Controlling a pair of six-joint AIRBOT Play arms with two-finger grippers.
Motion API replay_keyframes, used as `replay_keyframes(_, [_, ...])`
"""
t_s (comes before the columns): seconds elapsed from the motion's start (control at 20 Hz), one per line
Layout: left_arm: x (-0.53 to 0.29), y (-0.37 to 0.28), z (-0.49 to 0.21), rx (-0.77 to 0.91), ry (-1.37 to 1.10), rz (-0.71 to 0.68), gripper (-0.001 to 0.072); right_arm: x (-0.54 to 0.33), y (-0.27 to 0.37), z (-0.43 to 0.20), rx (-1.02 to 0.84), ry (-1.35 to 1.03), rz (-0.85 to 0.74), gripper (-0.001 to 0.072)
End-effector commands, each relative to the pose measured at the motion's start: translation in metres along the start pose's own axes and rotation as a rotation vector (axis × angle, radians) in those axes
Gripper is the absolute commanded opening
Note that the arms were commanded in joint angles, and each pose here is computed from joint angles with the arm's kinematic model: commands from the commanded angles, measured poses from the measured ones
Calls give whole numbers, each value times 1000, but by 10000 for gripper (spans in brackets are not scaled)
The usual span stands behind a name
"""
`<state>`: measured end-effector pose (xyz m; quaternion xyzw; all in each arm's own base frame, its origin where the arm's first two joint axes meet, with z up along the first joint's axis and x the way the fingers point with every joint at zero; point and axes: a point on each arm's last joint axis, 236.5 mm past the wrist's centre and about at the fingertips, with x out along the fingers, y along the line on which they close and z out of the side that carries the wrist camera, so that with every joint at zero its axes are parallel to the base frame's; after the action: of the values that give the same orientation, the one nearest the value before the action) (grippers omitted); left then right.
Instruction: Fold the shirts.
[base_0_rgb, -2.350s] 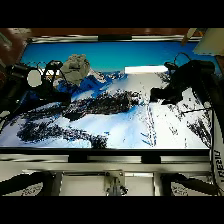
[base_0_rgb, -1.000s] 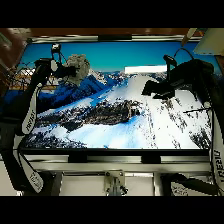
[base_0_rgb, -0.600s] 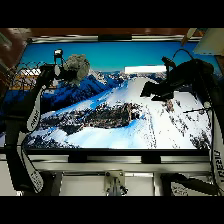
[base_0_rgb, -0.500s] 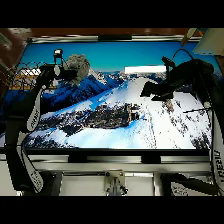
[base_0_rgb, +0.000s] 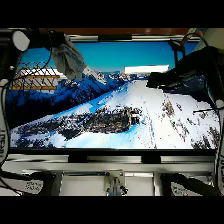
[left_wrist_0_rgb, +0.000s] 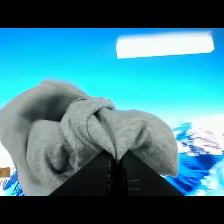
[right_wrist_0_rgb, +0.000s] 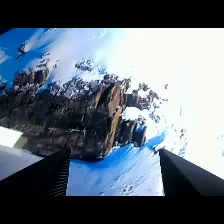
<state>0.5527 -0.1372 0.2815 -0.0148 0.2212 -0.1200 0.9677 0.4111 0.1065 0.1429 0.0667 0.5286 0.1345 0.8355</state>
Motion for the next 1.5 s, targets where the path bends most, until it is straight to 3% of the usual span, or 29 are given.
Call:
replay_keyframes(0.0, [-154,-72,42,91,-108,-138,30,-94,-26,11,-79,-142,-202,659])
replay_keyframes(0.2, [-214,-143,-31,74,53,-324,30,-189,-36,-17,-82,-292,-328,659])
replay_keyframes(0.45, [-167,-237,-202,32,373,-461,41,-215,-31,-66,-64,-228,-322,659])
replay_keyframes(0.5, [-158,-253,-232,32,410,-479,287,-212,-32,-69,-63,-206,-320,659])
replay_keyframes(0.55, [-152,-262,-255,13,456,-474,663,-204,-31,-70,-66,-191,-310,659])
replay_keyframes(0.6, [-146,-260,-273,-5,524,-438,720,-195,-31,-72,-67,-170,-299,659])
replay_keyframes(0.7, [-144,-227,-293,89,637,-347,720,-167,-36,-78,-66,-112,-293,659])
replay_keyframes(0.8, [-149,-148,-305,227,759,-138,720,-125,-41,-97,-89,11,-272,659])
replay_keyframes(0.9, [-159,-81,-308,245,838,35,720,-73,-34,-130,-96,179,-180,659])
replay_keyframes(1.1, [-175,-67,-372,16,959,-30,720,13,-5,-193,-43,435,59,659])
replay_keyframes(1.3, [-178,-91,-455,-164,1067,-123,720,58,-17,-230,-5,603,76,659])
replay_keyframes(1.45, [-160,-109,-465,-275,1003,-168,720,83,-20,-245,39,681,90,659])
